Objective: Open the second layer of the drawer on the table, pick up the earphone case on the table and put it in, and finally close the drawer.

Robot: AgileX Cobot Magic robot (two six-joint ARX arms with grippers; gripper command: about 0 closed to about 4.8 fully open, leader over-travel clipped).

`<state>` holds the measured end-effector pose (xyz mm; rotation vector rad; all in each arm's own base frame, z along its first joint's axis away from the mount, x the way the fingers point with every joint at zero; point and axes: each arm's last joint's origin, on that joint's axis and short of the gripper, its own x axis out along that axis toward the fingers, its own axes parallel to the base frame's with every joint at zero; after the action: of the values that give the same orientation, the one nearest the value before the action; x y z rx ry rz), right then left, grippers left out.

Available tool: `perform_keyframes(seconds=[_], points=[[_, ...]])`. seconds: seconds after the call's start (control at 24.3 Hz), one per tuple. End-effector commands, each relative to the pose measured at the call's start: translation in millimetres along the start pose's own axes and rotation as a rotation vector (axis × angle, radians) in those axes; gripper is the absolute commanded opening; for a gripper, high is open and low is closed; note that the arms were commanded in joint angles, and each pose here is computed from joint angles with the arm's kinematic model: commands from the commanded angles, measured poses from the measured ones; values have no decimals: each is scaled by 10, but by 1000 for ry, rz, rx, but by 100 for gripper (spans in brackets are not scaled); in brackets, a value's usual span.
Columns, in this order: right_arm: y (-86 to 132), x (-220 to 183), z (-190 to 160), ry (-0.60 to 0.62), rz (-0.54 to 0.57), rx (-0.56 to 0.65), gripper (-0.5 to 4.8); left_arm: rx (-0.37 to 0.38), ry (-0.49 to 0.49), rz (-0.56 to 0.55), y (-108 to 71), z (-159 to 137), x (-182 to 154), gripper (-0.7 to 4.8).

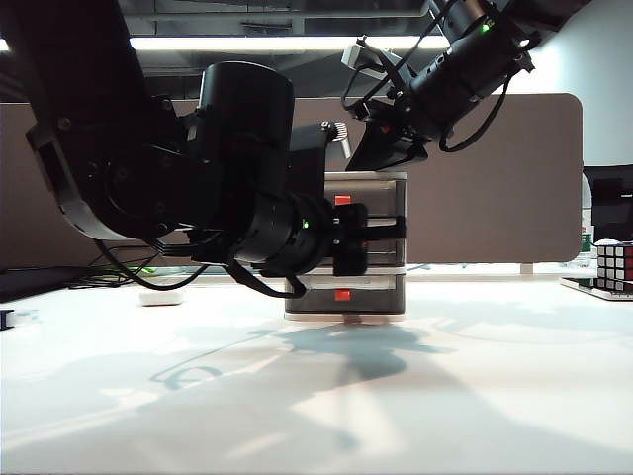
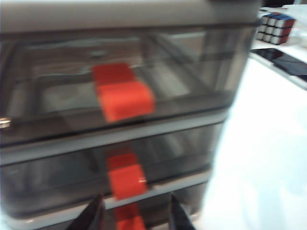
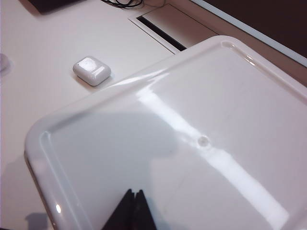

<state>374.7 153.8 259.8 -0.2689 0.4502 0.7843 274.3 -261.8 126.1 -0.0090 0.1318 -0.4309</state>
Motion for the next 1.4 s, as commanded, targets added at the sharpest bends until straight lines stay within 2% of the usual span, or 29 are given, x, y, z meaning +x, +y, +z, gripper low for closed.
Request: perform_keyframes(seconds=[0.04, 0.45, 0.82, 0.99, 1.24, 1.36, 1.4], points=[[16, 22, -56, 40, 12, 16, -2, -8, -16, 25, -11, 18, 3, 142], [15, 22, -53, 37, 11, 15, -2, -44, -31, 46, -38, 32, 86, 143], [22, 23, -49, 36, 12, 16, -2, -36, -18, 78, -86, 31, 149, 138], [22, 23, -49, 36, 12, 17, -2, -41, -31, 84, -87, 48, 152, 85], [22, 23, -49, 36, 12, 20, -2, -45, -42, 84, -88, 61, 154, 73], [22, 23, -49, 36, 12, 20, -2, -32, -38, 80, -105, 57, 148, -6], [22, 23, -49, 36, 12, 20, -2, -26, -34, 77, -121, 52, 142, -6]])
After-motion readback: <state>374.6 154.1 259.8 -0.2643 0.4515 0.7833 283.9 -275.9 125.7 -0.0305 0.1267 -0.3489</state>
